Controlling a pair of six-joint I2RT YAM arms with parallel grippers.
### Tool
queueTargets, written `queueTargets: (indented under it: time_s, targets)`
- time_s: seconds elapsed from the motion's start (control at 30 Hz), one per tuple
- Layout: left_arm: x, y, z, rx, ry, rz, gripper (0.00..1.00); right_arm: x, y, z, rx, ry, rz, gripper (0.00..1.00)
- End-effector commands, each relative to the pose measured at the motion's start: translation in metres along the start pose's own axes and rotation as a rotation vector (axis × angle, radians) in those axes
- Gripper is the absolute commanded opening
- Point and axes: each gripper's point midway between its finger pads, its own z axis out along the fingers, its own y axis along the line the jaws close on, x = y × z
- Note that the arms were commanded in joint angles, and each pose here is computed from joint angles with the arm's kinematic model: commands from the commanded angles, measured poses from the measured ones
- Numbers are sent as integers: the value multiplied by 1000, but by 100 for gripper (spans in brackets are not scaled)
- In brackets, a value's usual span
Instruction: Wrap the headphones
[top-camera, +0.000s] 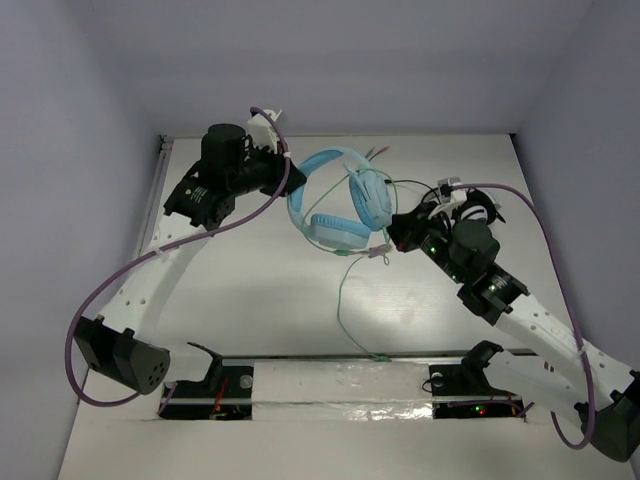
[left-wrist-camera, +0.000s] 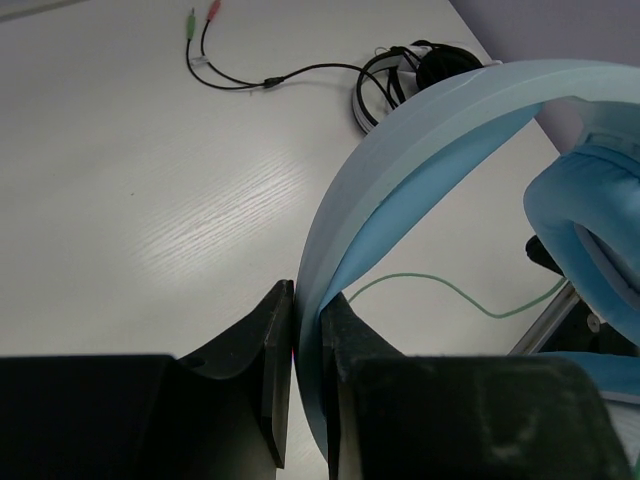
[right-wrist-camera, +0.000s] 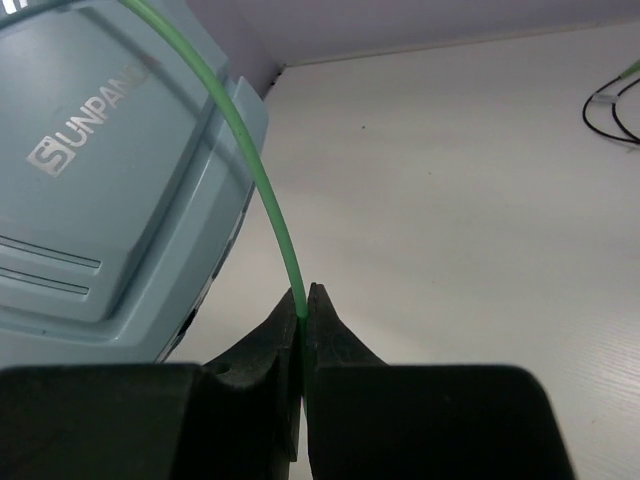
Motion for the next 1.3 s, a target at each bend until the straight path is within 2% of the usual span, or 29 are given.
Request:
queueTargets:
  time_s: [0.0, 0.13, 0.33, 0.43, 0.53, 0.7, 0.77, 0.8, 0.93, 1.2, 1.27]
  targets:
    - [-36, -18, -7, 68, -104, 2, 0, -18, -4, -2, 50, -28, -27, 0]
    - [-40, -9, -9, 76, -136, -41, 0, -37, -3, -13, 77, -66, -68, 0]
    - [-55, -5, -11, 96, -175, -99, 0, 3, -4, -10, 6, 24, -42, 0]
    - [-62, -20, -14, 171, -172, -102, 0, 7, -1, -4, -26, 16, -32, 0]
    - [-56, -33, -16, 248, -146, -108, 0, -1, -3, 5, -9, -15, -52, 2]
    - [-31, -35, -15, 288, -80, -113, 0, -36, 3, 10, 26, -82, -116, 2]
    - [-27, -40, -17, 319, -79, -117, 0, -41, 0, 11, 50, -93, -132, 7]
    - [-27, -44, -19, 339, -76, -126, 0, -42, 0, 13, 50, -95, -137, 13]
    - [-34, -55, -26, 390, -77, -127, 0, -31, -7, 22, 64, -77, -145, 24]
    - [-41, -68, -36, 446, -78, -143, 0, -23, -3, 38, 1, -97, -133, 34]
    - [-49, -71, -41, 458, -101, -157, 0, -8, -8, 40, -15, -70, -115, 35]
